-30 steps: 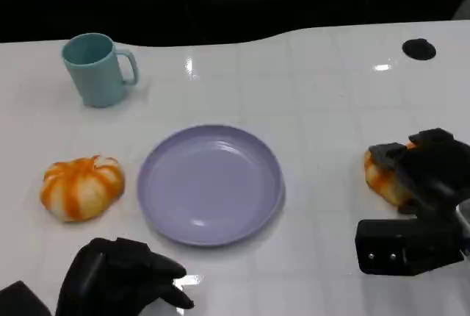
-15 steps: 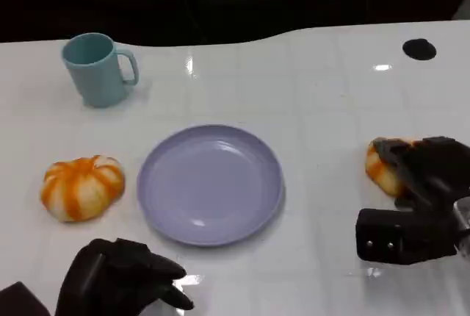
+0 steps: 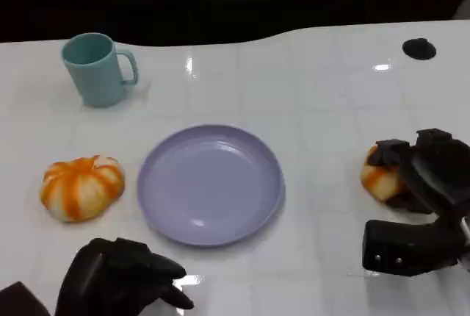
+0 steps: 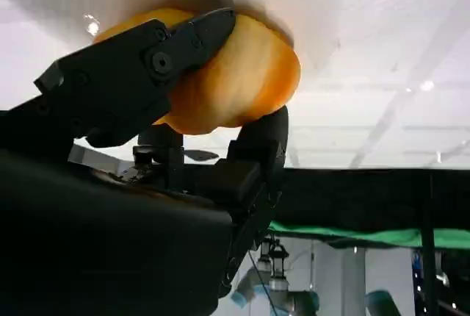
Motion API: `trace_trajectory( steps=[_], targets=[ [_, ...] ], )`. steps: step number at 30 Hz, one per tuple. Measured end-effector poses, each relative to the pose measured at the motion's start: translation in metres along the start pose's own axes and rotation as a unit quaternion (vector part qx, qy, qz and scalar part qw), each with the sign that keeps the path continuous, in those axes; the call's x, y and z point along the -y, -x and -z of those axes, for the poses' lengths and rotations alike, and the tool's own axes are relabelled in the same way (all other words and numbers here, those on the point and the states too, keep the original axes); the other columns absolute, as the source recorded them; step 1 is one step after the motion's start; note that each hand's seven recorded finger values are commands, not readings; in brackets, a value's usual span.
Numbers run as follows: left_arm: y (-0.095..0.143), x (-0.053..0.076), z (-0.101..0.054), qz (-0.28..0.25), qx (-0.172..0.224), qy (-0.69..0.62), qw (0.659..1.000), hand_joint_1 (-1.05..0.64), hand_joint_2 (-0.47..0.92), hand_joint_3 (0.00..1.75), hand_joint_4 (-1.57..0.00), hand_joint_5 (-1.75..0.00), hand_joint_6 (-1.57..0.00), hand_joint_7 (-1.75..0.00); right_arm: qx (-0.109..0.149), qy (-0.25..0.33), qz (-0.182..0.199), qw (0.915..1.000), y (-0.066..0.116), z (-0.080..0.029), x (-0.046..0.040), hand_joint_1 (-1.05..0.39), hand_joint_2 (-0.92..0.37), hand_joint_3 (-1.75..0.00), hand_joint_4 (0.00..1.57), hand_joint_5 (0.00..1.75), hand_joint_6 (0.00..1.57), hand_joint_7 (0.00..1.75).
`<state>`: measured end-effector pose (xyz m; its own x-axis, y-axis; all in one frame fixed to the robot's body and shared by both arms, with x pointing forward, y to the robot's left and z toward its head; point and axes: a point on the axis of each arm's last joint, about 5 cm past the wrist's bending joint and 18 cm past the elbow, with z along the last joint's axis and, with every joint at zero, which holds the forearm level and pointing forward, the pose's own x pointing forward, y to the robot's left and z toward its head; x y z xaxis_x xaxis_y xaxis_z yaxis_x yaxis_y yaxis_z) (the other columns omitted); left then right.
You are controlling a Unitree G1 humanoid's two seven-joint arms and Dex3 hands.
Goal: Grasp the bread from the table and place it into the plate.
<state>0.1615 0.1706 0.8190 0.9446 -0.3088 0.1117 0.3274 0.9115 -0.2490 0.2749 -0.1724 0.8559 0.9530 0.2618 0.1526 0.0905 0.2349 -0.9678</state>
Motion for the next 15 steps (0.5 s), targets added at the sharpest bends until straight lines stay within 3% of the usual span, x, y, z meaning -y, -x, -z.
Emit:
trace_trajectory(
  steps=[2, 10, 15],
  targets=[
    [0.0, 0.0, 0.0, 0.0, 0.0, 0.0, 1.0, -1.05, 0.78, 0.0, -1.57, -0.35, -1.57, -0.13, 0.006, -0.011, 0.016, 0.9998, 0.0, -0.001, -0.0002, -0.06, -0.86, -0.01, 0.91, 1.75, 0.86, 1.39],
    [0.001, 0.0, 0.0, -0.001, -0.001, 0.0, 1.0, -1.05, 0.78, 0.0, -1.57, -0.35, -1.57, -0.13, 0.021, -0.044, 0.054, 0.9974, -0.002, -0.007, 0.0011, 0.01, -0.86, -0.02, 0.97, 1.75, 0.87, 1.49],
    [0.001, 0.0, -0.001, -0.002, 0.002, 0.001, 1.0, -1.05, 0.78, 0.0, -1.57, -0.35, -1.57, -0.13, 0.045, -0.121, 0.1, 0.9866, -0.005, -0.017, 0.0096, 0.06, -0.9, -0.07, 0.99, 1.75, 0.87, 1.53]
  ],
)
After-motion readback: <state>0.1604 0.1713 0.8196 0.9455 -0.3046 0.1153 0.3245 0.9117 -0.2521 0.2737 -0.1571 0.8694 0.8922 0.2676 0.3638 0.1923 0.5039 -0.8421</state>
